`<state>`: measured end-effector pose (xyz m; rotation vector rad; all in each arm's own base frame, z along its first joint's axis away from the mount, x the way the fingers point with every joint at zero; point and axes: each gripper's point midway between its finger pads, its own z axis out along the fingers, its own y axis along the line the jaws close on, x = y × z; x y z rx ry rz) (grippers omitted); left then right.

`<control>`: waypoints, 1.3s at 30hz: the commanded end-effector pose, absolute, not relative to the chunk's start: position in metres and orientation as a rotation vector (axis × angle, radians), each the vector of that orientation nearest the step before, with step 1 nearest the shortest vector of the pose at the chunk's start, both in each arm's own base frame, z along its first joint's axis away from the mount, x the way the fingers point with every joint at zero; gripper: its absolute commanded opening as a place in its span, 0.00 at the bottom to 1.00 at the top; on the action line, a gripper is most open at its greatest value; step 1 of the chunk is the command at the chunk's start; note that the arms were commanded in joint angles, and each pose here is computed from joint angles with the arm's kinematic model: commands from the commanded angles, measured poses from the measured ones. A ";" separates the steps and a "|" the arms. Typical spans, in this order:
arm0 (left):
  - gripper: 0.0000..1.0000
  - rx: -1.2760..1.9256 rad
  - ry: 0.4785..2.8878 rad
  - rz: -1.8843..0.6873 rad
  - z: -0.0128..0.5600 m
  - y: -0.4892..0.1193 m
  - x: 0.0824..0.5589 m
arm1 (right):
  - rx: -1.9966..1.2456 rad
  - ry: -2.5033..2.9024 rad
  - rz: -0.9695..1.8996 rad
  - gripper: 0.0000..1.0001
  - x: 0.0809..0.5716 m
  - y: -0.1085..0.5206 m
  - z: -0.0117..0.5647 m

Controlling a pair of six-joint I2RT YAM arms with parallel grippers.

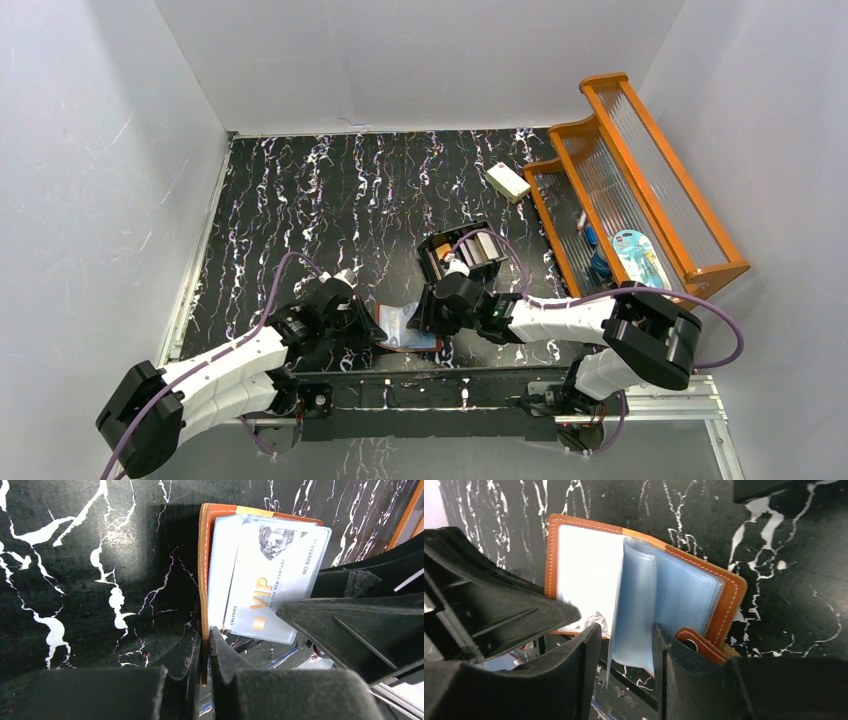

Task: Put the credit cards into the card holder
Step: Turn over the card slot in the card holder.

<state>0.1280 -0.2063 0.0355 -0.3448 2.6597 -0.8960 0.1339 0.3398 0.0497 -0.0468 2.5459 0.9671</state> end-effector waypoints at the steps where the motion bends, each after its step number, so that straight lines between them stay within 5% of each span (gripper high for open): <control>1: 0.00 -0.314 2.708 -0.857 0.031 -0.203 0.122 | -0.115 2.411 1.145 0.50 0.138 0.362 0.090; 28: 0.16 -0.413 2.679 -0.932 0.031 -0.201 0.115 | -0.254 2.355 1.328 0.53 0.130 0.397 0.100; 39: 0.28 -0.428 2.667 -0.933 0.034 -0.200 0.116 | -0.195 2.434 1.144 0.26 0.138 0.377 0.077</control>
